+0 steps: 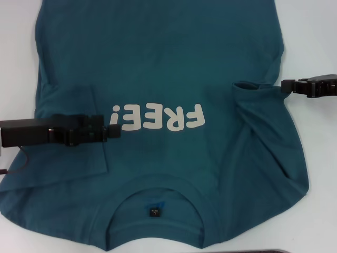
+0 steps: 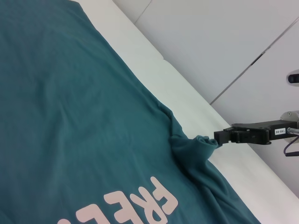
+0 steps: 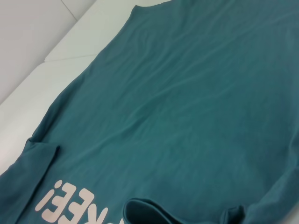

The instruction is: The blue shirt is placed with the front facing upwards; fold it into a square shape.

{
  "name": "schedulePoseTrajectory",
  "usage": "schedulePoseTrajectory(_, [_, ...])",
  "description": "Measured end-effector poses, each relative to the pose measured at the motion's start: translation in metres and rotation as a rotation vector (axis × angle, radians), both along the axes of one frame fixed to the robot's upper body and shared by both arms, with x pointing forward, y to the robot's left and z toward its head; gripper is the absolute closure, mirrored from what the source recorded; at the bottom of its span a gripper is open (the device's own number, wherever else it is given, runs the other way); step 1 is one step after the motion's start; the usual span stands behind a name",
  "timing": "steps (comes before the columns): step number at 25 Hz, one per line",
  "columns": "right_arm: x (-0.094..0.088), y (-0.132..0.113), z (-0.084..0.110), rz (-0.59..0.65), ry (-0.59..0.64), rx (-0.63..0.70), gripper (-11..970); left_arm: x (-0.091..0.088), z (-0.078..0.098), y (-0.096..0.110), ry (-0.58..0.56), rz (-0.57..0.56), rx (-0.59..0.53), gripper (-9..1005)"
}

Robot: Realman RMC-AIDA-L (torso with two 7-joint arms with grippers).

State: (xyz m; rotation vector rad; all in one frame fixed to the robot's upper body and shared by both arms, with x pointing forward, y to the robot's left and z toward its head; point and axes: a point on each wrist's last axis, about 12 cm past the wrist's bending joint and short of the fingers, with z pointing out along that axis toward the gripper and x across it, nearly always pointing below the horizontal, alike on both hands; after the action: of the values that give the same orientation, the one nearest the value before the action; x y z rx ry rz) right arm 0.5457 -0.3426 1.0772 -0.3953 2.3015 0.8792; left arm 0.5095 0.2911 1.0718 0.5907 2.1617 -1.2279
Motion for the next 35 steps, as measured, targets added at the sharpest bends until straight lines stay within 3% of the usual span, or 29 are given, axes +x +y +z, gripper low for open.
schedulePoseTrajectory(3, [0.000, -0.001, 0.000, 0.001, 0.003, -0.002, 862, 0.000, 0.000, 0.000, -0.001, -0.001, 0.000, 121])
schedulePoseTrajectory(8, [-0.001, -0.002, 0.000, 0.002, -0.002, -0.013, 953, 0.000, 0.000, 0.000, -0.001, -0.001, 0.000, 121])
schedulePoseTrajectory(24, [-0.007, -0.001, 0.007, 0.079, 0.015, 0.020, 950, 0.002, 0.001, -0.001, -0.006, -0.002, -0.002, 122])
schedulePoseTrajectory(35, [-0.011, 0.017, 0.020, 0.235, -0.003, 0.085, 946, 0.002, 0.001, -0.002, -0.002, -0.004, -0.004, 122])
